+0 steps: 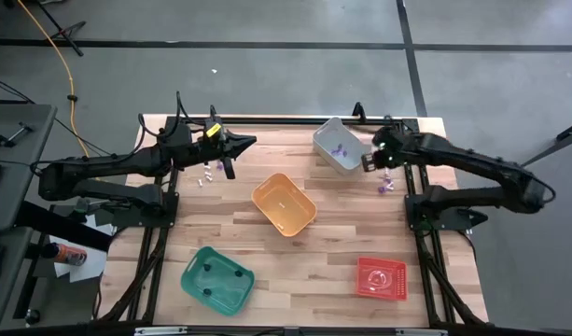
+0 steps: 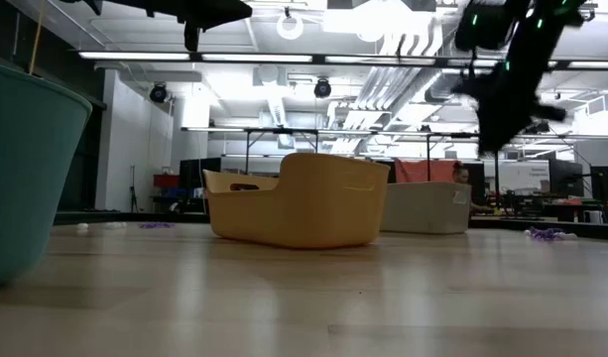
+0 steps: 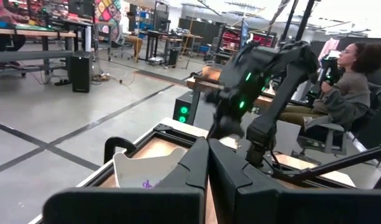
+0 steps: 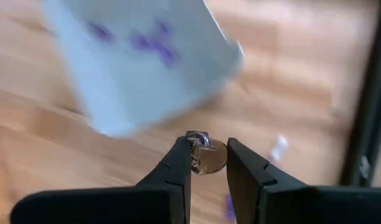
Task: Sort Halloween decoration
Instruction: Put the black skull toy into the green bin
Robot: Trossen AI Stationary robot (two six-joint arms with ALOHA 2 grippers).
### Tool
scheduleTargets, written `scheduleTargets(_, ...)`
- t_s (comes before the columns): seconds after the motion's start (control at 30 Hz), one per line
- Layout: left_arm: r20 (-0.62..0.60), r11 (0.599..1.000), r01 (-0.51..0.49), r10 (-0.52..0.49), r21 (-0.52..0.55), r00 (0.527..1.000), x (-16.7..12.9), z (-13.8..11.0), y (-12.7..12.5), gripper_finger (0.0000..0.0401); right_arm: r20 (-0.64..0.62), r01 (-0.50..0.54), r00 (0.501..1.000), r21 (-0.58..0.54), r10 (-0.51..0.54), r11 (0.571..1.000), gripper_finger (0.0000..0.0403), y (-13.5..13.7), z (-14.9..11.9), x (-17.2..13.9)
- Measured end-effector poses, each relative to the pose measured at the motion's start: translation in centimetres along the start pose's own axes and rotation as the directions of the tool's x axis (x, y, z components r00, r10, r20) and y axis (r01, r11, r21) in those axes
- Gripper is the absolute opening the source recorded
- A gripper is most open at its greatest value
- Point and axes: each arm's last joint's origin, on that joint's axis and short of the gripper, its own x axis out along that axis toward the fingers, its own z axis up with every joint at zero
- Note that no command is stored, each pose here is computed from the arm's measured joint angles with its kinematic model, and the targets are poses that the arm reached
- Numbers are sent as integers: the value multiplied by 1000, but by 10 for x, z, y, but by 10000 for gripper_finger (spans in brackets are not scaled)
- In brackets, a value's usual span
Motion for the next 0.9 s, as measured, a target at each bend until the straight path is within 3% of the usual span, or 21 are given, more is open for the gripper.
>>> scheduleTargets(0.1, 0, 1000, 0, 0, 0, 1000, 0, 0, 0, 0, 125, -136, 982, -31, 139, 990, 57, 3, 10, -26)
scheduleTargets(0.2, 0, 1000, 0, 0, 0, 1000, 0, 0, 0, 0, 232, -294, 922, -101, 310, 951, 57, 11, 17, -44)
scheduleTargets(0.4, 4, 1000, 1, -1, 0, 1000, 0, 0, 0, 0, 300, -550, 713, -322, 634, 771, 57, 43, 22, -56)
scheduleTargets(0.57, 52, 999, 22, -20, -49, 998, 0, 5, -1, 0, 313, -601, 552, -492, 772, 630, 57, 81, 22, -56)
scheduleTargets(0.73, 188, 984, 170, -159, -47, 969, -2, 20, -7, 0, 313, -599, 325, -662, 892, 451, 57, 116, 23, -60)
scheduleTargets(0.8, 210, 978, 207, -194, -38, 958, -3, 23, -9, 0, 314, -571, 285, -704, 906, 423, 57, 125, 24, -62)
scheduleTargets(0.9, 193, 977, 210, -199, -39, 961, -3, 21, -9, 0, 312, -532, 264, -743, 913, 407, 57, 134, 27, -67)
